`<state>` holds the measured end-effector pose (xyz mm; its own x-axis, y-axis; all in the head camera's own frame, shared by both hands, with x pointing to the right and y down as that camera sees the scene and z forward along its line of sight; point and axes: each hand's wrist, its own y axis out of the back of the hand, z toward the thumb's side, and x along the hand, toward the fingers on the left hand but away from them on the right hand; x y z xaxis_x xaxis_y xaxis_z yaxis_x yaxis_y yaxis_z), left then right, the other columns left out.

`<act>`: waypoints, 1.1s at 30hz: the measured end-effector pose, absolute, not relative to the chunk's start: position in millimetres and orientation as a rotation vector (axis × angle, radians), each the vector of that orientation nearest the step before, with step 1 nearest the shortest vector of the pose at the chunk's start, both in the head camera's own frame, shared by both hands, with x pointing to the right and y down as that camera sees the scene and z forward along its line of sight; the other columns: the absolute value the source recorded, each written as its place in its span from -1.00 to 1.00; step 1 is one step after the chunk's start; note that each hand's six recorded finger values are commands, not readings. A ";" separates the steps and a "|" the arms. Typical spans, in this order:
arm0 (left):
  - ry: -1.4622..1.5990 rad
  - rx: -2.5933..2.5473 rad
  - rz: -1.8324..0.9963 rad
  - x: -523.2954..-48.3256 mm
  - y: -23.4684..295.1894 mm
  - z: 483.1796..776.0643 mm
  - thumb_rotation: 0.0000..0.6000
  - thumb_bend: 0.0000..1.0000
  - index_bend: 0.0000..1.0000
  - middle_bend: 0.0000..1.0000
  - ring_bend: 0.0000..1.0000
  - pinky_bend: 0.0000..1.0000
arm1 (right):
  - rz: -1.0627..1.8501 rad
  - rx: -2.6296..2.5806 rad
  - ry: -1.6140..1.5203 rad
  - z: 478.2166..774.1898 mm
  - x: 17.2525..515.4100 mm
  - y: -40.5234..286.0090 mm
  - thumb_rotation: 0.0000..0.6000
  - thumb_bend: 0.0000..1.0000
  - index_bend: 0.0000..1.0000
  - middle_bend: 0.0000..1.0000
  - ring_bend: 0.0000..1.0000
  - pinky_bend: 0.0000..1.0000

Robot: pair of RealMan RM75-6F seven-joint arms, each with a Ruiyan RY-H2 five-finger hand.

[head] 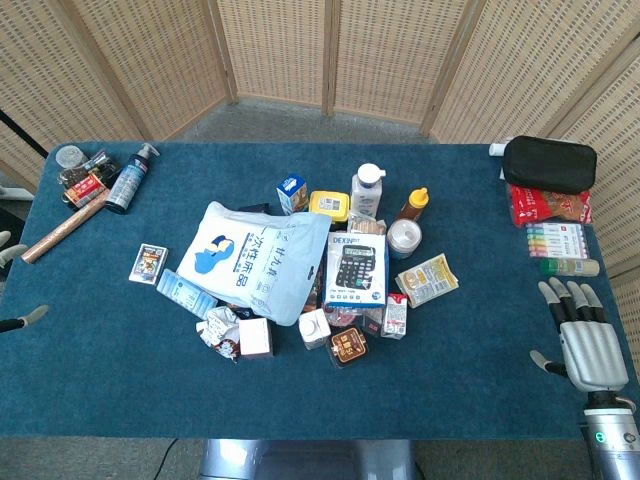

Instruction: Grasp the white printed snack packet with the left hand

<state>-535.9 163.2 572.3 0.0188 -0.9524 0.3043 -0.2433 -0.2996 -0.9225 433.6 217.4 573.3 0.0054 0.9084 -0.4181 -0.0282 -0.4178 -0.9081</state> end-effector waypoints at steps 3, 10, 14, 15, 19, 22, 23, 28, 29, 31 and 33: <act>1.229 -1.623 -1.327 -532.2 164.8 574.2 1.00 -1.00 -0.59 -1.00 -1.00 -0.43 | 1.519 -1.504 -0.949 572.0 435.1 217.7 1.00 -1.00 -1.00 -1.00 -1.00 -1.00; 1.212 -1.644 -1.328 -524.9 166.6 578.5 1.00 -1.00 -0.59 -1.00 -1.00 -0.43 | 1.518 -1.504 -0.973 568.5 440.7 216.6 1.00 -1.00 -1.00 -1.00 -1.00 -1.00; 1.201 -1.669 -1.302 -516.7 162.6 580.9 1.00 -1.00 -0.60 -1.00 -1.00 -0.43 | 1.512 -1.498 -0.980 565.4 441.0 216.3 1.00 -1.00 -1.00 -1.00 -1.00 -1.00; 1.193 -1.677 -1.294 -514.0 161.4 581.7 1.00 -1.00 -0.60 -1.00 -1.00 -0.44 | 1.512 -1.497 -0.979 565.3 440.9 216.5 1.00 -1.00 -1.00 -1.00 -1.00 -1.00; 1.103 -1.716 -1.254 -495.1 152.7 587.9 1.00 -1.00 -0.60 -1.00 -1.00 -0.48 | 1.513 -1.499 -0.977 565.6 439.8 217.1 1.00 -1.00 -1.00 -1.00 -1.00 -1.00; 1.009 -1.757 -1.223 -477.7 147.2 595.3 1.00 -1.00 -0.68 -1.00 -1.00 -0.54 | 1.507 -1.499 -0.979 564.4 438.6 217.0 1.00 -1.00 -1.00 -1.00 -1.00 -1.00; 0.980 -1.773 -1.214 -472.4 146.5 597.7 1.00 -1.00 -0.71 -1.00 -1.00 -0.55 | 1.507 -1.499 -0.978 564.3 438.7 217.2 1.00 -1.00 -1.00 -1.00 -1.00 -1.00; 0.822 -1.848 -1.122 -441.4 147.8 607.4 1.00 -1.00 -0.71 -1.00 -1.00 -0.56 | 1.511 -1.492 -0.983 562.5 440.3 217.7 1.00 -1.00 -1.00 -1.00 -1.00 -1.00; 0.798 -1.861 -1.105 -436.9 149.0 608.7 1.00 -1.00 -0.71 -1.00 -1.00 -0.56 | 1.511 -1.491 -0.985 562.3 440.6 217.9 1.00 -1.00 -1.00 -1.00 -1.00 -1.00; 0.740 -1.896 -1.075 -427.7 152.6 612.0 1.00 -1.00 -0.69 -1.00 -1.00 -0.56 | 1.512 -1.489 -0.990 561.7 441.3 218.0 1.00 -1.00 -1.00 -1.00 -1.00 -1.00; 0.693 -1.924 -1.066 -421.9 155.5 615.0 1.00 -1.00 -0.69 -1.00 -1.00 -0.56 | 1.512 -1.488 -0.996 560.9 441.3 217.8 1.00 -1.00 -1.00 -1.00 -1.00 -1.00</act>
